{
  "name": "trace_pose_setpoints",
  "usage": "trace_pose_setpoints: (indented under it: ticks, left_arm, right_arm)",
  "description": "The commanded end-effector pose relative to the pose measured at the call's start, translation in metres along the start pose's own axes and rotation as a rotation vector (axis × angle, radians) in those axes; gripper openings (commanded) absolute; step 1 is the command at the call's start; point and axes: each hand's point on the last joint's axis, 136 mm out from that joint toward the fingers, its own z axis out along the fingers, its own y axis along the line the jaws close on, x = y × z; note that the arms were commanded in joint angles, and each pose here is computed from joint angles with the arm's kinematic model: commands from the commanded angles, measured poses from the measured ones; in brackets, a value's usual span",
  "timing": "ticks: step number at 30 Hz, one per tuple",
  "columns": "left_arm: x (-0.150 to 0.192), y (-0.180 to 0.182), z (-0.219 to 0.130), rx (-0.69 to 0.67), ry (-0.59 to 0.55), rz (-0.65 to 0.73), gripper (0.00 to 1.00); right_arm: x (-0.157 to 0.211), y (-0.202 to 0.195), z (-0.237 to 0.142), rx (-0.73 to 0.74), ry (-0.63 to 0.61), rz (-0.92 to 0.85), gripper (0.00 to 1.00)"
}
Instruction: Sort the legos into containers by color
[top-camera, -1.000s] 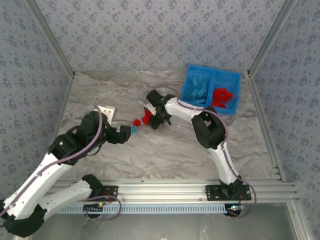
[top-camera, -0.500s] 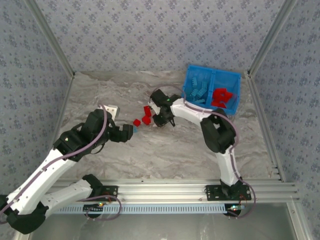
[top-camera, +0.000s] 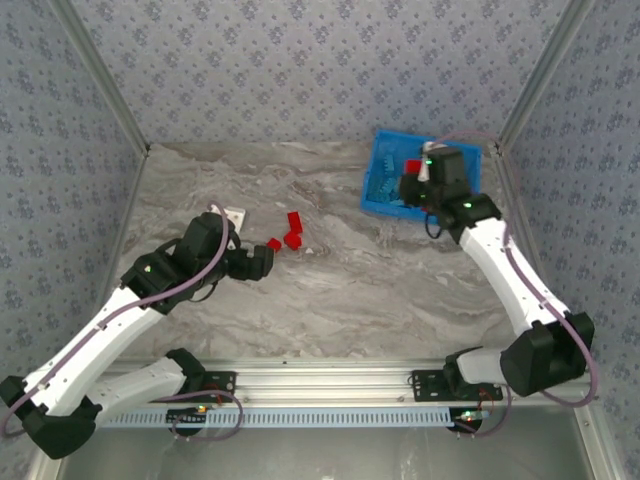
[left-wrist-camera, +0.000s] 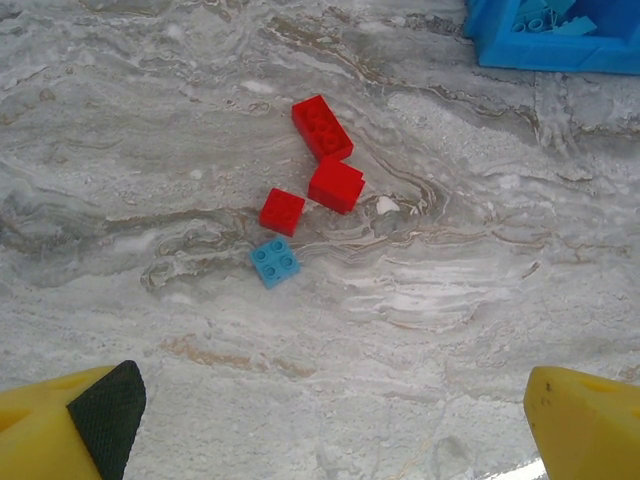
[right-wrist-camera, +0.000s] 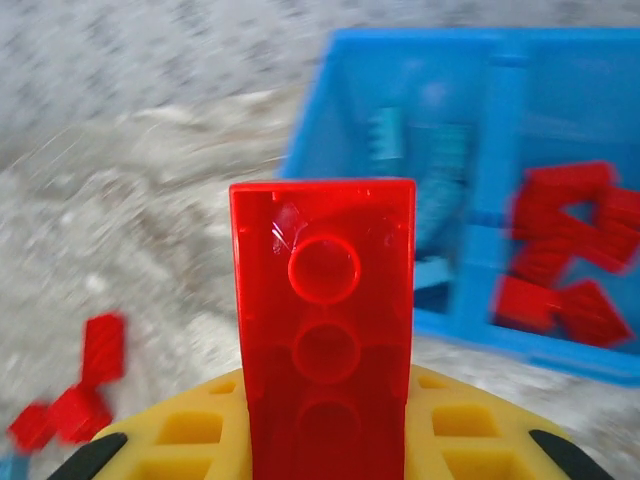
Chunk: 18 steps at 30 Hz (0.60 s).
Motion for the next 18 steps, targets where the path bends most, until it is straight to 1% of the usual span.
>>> trace_pose_setpoints:
  ticks: [1,4,7,18]
  left_arm:
    - [-0.004,-0.004,0.0,0.027,-0.018,-0.023,0.99]
    - [-0.004,-0.004,-0.001,0.028,-0.016,-0.026,0.99]
    - [-0.004,-0.004,-0.002,0.028,-0.019,-0.028,0.99]
    - [0.002,0.004,-0.001,-0.012,0.002,-0.044,0.99]
  right_arm:
    - [0.003,-0.047,0.011,0.092,0.009,0.169,0.26]
    - [0.005,-0.087,0.022,0.18,0.038,0.23,0.25]
    - [0.012,-0.116,0.04,0.241,0.102,0.28,0.27]
    - [0.037,-0.155,0.125,0.338,0.29,0.299,0.28]
